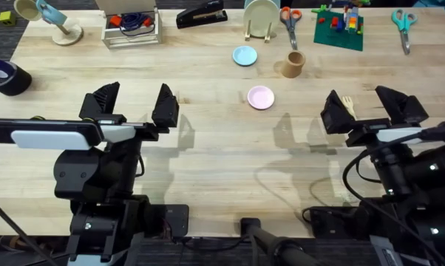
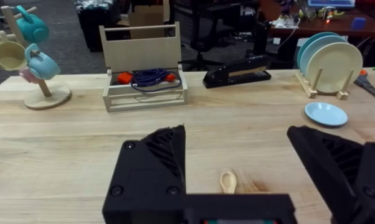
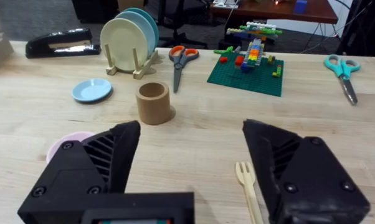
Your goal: Pick up a utensil and set it on the pink plate, then put the other utensil in the container.
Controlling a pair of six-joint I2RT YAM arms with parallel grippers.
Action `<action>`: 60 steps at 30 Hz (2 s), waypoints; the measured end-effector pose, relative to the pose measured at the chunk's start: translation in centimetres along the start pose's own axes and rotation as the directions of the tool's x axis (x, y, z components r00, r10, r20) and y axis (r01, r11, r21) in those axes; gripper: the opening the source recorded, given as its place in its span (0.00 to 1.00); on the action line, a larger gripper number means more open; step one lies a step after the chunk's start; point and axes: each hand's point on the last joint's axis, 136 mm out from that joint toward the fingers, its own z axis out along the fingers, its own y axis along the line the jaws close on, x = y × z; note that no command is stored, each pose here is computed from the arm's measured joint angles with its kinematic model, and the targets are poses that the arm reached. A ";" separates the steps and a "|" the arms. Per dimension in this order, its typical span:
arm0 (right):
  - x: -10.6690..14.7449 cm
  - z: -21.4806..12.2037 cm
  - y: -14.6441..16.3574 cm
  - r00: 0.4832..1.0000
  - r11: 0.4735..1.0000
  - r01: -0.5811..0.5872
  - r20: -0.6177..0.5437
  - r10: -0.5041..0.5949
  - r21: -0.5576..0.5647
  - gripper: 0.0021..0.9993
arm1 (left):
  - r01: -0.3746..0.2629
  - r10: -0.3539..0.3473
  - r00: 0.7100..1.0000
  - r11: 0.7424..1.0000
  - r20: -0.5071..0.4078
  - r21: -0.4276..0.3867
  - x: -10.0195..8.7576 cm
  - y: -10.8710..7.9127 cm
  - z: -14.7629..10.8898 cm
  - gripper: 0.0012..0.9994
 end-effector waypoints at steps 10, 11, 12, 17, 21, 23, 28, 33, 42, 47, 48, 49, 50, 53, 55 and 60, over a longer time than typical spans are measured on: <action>0.1 0.0 0.0 1.000 1.000 0.000 -0.004 0.000 0.000 1.00 | 0.000 0.000 1.000 1.000 -0.001 0.000 0.0 0.0 0.0 1.00; 0.1 0.0 0.0 1.000 1.000 0.000 -0.004 0.000 0.000 1.00 | 0.000 0.000 1.000 1.000 -0.005 0.000 0.1 0.0 0.0 0.99; 0.1 0.0 0.0 1.000 1.000 0.000 -0.004 0.000 0.000 1.00 | 0.000 0.000 1.000 1.000 -0.008 0.000 0.2 0.0 0.0 0.99; 0.1 0.0 0.0 1.000 1.000 0.000 -0.003 0.000 0.000 1.00 | -0.001 0.001 1.000 1.000 -0.021 0.000 0.5 0.0 0.0 0.99; -0.2 0.0 0.1 1.000 1.000 0.000 0.007 0.000 -0.003 1.00 | -0.001 0.001 1.000 1.000 -0.018 0.000 0.4 0.0 0.0 0.99; -0.2 0.0 0.1 1.000 1.000 0.000 0.009 0.000 -0.004 1.00 | 0.000 0.000 1.000 1.000 -0.027 0.000 0.6 0.0 0.0 0.99; -3.0 -1.0 0.1 1.000 1.000 0.001 0.021 -0.001 -0.004 1.00 | 0.001 -0.001 0.995 1.000 -0.099 -0.001 -1.1 0.0 -1.3 0.99; -7.7 -3.2 0.2 1.000 1.000 0.001 0.013 0.000 -0.007 1.00 | 0.048 -0.049 0.991 0.999 -0.122 -0.006 -6.5 0.0 -4.0 0.99; -13.4 -6.5 0.4 0.983 1.000 -0.010 -0.182 0.008 -0.011 0.99 | 0.122 -0.128 0.943 0.992 -0.307 -0.040 -13.2 -0.1 -8.0 0.99; -15.3 -7.3 0.4 0.952 1.000 -0.006 -0.307 0.001 -0.013 1.00 | 0.111 -0.124 0.883 0.992 -0.453 -0.056 -14.9 -0.1 -8.9 0.99; -15.5 -7.3 0.4 0.943 1.000 -0.004 -0.333 -0.001 -0.015 1.00 | 0.104 -0.119 0.864 0.993 -0.490 -0.058 -15.0 -0.1 -9.0 0.99; -15.7 -7.3 0.4 0.935 1.000 -0.001 -0.356 -0.004 -0.016 1.00 | 0.100 -0.117 0.846 0.993 -0.520 -0.060 -15.0 -0.1 -9.0 0.99; -16.0 -7.3 0.4 0.926 1.000 0.000 -0.378 -0.007 -0.018 1.00 | 0.095 -0.114 0.826 0.993 -0.553 -0.063 -15.1 -0.1 -8.9 0.99; -16.3 -7.3 0.4 0.894 1.000 -0.001 -0.449 -0.008 -0.020 1.00 | 0.086 -0.111 0.761 0.994 -0.639 -0.070 -15.3 -0.1 -8.2 0.99; -16.4 -7.2 0.4 0.867 1.000 -0.002 -0.498 -0.009 -0.022 1.00 | 0.081 -0.111 0.713 0.994 -0.693 -0.076 -15.2 -0.1 -7.7 0.99; -15.9 -6.6 0.4 0.785 1.000 -0.012 -0.619 -0.004 -0.022 0.99 | 0.058 -0.093 0.582 0.996 -0.808 -0.073 -14.2 -0.1 -6.0 0.99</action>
